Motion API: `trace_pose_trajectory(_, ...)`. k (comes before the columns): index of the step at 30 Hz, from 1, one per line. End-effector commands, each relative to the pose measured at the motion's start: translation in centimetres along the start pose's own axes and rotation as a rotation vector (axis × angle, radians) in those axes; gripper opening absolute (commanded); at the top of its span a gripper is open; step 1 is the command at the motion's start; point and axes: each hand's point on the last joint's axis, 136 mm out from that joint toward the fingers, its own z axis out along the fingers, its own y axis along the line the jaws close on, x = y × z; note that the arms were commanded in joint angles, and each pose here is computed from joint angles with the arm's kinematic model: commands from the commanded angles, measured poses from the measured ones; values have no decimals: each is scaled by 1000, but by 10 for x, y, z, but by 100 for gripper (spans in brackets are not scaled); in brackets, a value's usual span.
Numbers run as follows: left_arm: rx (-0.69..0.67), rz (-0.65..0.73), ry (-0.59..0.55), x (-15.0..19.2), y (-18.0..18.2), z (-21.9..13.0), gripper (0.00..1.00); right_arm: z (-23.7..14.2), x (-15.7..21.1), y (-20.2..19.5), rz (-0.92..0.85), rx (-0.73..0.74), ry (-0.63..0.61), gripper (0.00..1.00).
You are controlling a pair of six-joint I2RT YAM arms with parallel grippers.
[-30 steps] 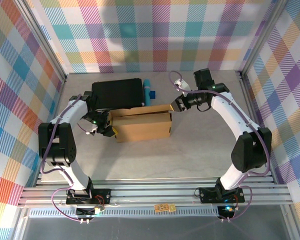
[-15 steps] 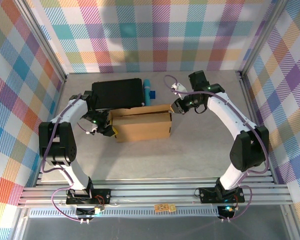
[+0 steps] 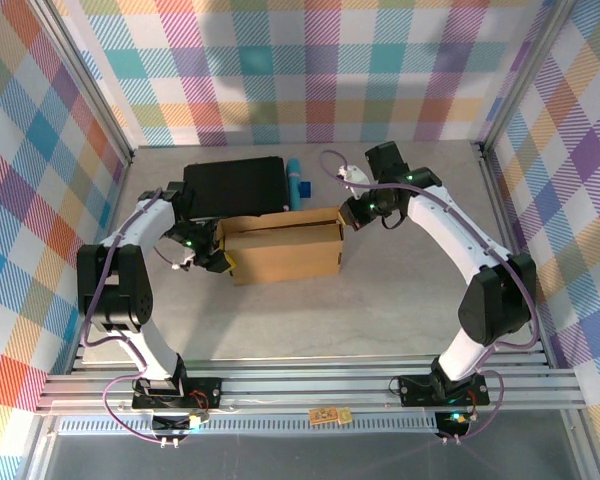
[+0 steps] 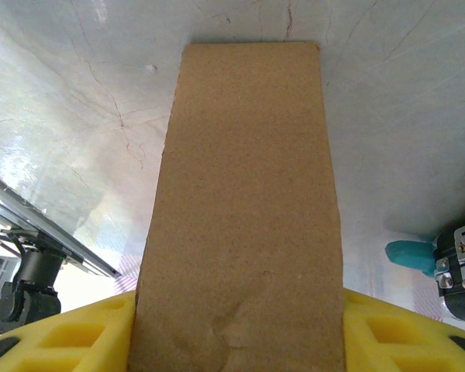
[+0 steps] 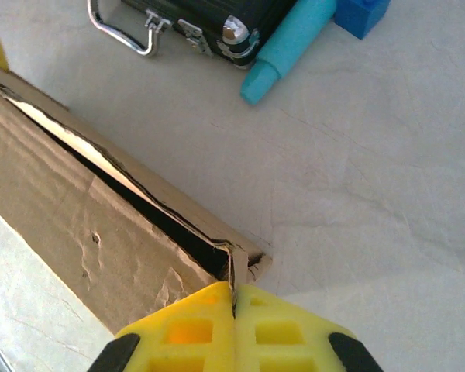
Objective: Fold the paper box
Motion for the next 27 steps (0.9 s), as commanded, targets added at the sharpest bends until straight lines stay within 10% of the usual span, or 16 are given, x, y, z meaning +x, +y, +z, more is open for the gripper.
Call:
trace_pose_trajectory(1,0,-126,-157,-40,6,5,12,-6,15,8,150,29,43,0)
trace_pose_trajectory(27,14,-136,-155,-39,7,4,13,22,43,17,403,58,-3,0)
